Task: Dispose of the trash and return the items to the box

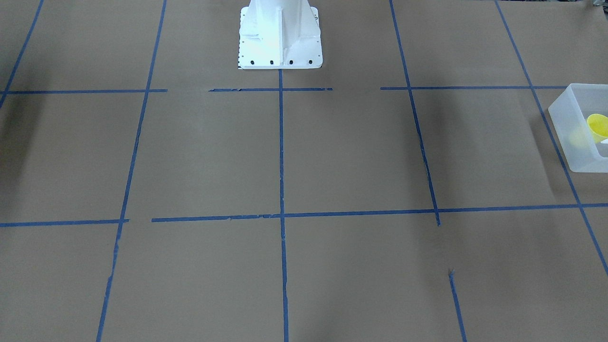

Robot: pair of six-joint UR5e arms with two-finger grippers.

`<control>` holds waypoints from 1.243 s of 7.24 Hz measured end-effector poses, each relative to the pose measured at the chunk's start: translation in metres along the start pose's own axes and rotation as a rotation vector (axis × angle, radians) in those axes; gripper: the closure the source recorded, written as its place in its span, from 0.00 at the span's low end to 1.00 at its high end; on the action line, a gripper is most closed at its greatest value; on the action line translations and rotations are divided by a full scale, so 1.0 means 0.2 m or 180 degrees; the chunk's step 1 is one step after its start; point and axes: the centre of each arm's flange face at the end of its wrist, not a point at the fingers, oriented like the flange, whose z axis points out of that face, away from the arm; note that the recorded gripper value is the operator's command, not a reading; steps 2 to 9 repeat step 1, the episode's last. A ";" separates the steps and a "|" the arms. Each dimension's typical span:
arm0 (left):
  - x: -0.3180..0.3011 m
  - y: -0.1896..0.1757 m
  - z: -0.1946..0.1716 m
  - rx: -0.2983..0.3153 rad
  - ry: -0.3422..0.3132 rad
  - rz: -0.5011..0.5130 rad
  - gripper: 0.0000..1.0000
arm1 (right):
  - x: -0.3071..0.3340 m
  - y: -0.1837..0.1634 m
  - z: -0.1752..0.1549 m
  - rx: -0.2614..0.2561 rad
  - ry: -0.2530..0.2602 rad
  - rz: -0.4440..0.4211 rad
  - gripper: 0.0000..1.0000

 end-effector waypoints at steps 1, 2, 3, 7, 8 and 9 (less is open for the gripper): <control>0.00 0.00 0.00 -0.0001 0.0000 -0.0001 0.00 | 0.00 0.00 0.00 0.0001 0.0000 0.0004 0.00; 0.00 0.00 0.00 -0.0001 0.0000 -0.0001 0.00 | 0.00 0.00 0.00 0.0001 0.0000 0.0004 0.00; 0.00 0.00 0.00 -0.0001 0.0000 -0.0001 0.00 | 0.00 0.00 0.00 0.0001 0.0000 0.0004 0.00; 0.00 0.00 0.00 -0.0001 0.0000 -0.0001 0.00 | 0.00 0.00 0.00 0.0001 0.0000 0.0004 0.00; 0.00 0.00 0.00 -0.0001 0.0000 -0.0001 0.00 | 0.00 0.00 0.00 0.0001 0.0000 0.0004 0.00; 0.00 0.00 0.00 -0.0001 0.0000 -0.0001 0.00 | 0.00 0.00 0.00 0.0001 0.0000 0.0004 0.00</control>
